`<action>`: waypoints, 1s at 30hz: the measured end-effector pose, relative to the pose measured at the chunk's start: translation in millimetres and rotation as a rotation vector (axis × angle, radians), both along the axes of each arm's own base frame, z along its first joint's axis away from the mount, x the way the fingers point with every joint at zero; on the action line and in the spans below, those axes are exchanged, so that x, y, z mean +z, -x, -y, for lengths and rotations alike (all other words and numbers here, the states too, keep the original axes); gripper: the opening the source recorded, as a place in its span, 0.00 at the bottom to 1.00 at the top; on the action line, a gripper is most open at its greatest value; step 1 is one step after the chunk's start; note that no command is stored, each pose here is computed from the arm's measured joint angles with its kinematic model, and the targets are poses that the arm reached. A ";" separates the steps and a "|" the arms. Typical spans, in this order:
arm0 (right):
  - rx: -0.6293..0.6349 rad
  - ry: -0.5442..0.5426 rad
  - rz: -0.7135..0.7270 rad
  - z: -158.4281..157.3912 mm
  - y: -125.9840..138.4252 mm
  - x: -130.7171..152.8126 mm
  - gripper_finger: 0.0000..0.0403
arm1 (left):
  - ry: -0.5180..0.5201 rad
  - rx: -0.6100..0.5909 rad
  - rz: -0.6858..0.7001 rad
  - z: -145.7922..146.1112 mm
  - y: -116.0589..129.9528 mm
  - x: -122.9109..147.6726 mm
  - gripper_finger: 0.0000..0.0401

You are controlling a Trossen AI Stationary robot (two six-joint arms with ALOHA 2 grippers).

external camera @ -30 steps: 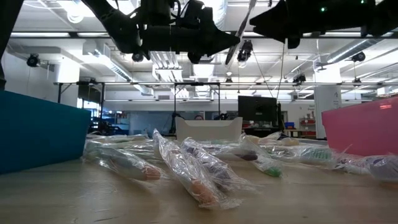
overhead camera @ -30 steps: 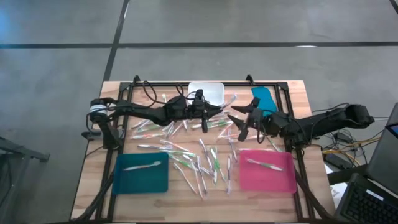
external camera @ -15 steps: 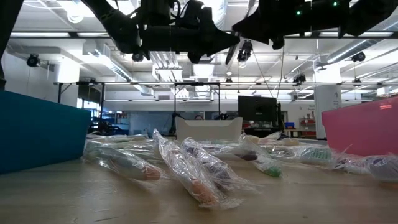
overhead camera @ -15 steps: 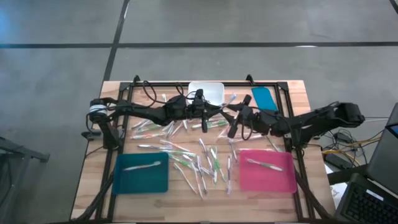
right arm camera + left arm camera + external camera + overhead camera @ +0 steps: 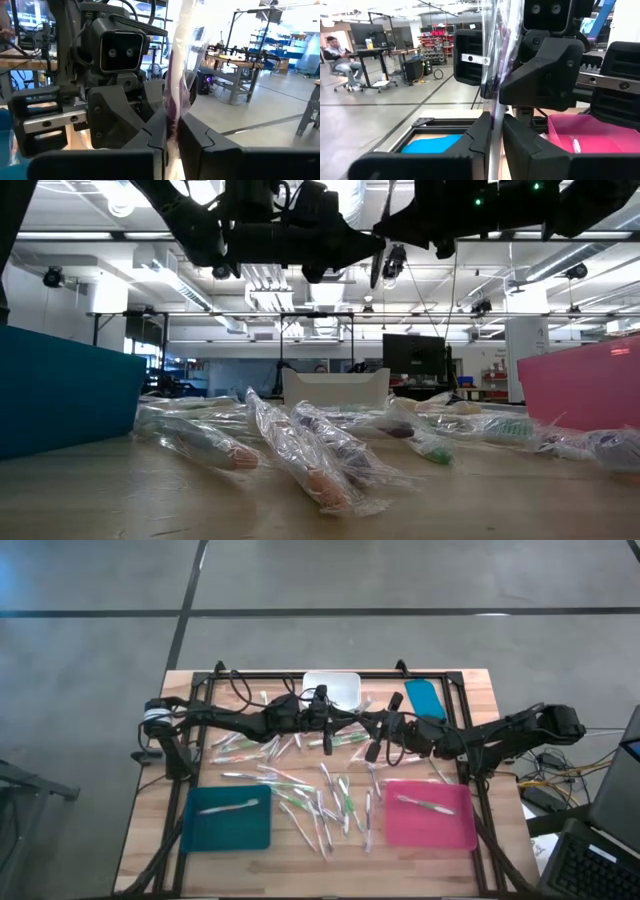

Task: Pick & Place Toothbrushes
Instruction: Put the violet toothbrush into the white bin

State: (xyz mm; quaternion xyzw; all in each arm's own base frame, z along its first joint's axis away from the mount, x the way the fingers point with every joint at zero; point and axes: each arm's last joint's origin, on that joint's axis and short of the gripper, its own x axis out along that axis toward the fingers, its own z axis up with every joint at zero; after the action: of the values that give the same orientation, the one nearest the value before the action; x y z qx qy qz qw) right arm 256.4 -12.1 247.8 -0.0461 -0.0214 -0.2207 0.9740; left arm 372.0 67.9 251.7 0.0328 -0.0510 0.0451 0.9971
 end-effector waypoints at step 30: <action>-0.024 -0.180 -0.651 132.0 -51.6 26.8 0.03 | -0.073 0.582 -0.049 -12.1 102.6 25.5 0.49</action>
State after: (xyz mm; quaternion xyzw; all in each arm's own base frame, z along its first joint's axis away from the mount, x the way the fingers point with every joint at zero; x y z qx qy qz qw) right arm 308.0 -144.1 274.6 -0.0282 0.3110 -0.2067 0.9273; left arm 269.4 80.0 277.2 0.0827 -0.0169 0.3268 0.9413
